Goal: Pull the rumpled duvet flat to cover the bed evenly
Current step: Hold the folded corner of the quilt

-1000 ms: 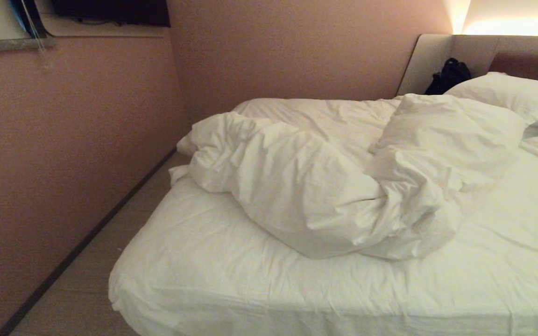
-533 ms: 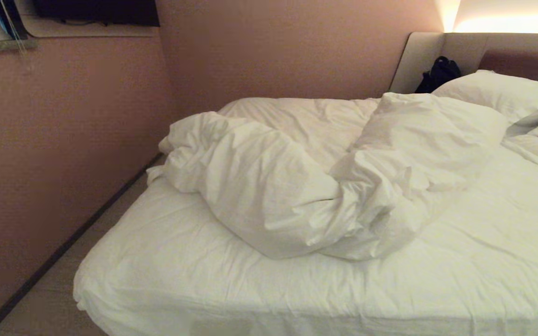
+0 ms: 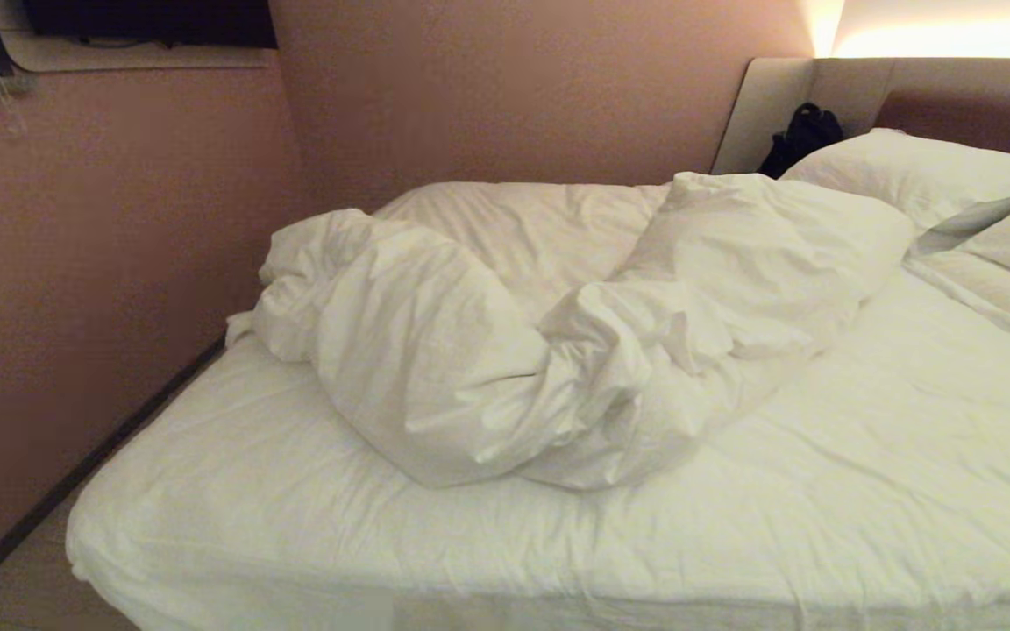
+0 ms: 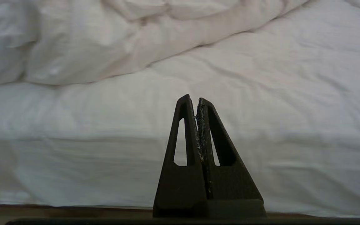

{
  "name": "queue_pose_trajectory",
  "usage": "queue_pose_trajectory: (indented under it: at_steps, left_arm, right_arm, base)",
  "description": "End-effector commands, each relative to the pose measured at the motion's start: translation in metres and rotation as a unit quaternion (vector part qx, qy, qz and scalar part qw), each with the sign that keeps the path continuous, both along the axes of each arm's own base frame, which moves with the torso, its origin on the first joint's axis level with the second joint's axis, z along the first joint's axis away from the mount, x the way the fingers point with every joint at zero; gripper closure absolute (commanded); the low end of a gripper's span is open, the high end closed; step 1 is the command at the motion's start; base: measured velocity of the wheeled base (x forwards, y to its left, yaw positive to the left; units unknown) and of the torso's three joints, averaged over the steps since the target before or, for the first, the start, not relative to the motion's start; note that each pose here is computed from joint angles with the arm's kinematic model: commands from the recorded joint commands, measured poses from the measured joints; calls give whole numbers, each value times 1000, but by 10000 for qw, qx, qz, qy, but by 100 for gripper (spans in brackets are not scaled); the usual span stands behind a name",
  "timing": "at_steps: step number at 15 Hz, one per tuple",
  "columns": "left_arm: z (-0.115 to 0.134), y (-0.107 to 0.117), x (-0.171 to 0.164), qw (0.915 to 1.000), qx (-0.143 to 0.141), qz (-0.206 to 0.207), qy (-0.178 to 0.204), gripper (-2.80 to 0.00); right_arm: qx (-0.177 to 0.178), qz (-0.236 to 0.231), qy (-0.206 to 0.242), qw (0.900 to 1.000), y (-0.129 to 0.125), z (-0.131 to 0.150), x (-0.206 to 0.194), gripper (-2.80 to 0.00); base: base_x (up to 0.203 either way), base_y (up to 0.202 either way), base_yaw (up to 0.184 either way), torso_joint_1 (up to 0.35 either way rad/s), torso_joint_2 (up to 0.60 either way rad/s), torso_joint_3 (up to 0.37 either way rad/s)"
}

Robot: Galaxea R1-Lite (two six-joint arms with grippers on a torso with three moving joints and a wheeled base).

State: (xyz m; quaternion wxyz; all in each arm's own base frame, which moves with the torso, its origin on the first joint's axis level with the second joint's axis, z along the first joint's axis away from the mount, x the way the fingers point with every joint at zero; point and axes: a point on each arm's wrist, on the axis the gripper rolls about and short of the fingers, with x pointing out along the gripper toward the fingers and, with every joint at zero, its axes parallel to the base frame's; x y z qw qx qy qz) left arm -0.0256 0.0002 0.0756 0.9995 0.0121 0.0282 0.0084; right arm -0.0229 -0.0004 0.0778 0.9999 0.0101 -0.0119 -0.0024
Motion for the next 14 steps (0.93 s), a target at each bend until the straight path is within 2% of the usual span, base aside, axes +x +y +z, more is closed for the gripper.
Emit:
queue_pose_trajectory:
  at_steps: [1, 14]
  left_arm:
    - [0, 0, 0, 10000, -4, 5, 2, 0]
    - [0, 0, 0, 10000, 3, 12, 3, 0]
  right_arm:
    - [0, 2, 4, 10000, 0, 0, 0, 0]
    - [0, 2, 4, 10000, 0, 0, 0, 0]
  base:
    - [0, -192, 2, 2, 4, 2]
    - [0, -194, -1, 2, 3, 3]
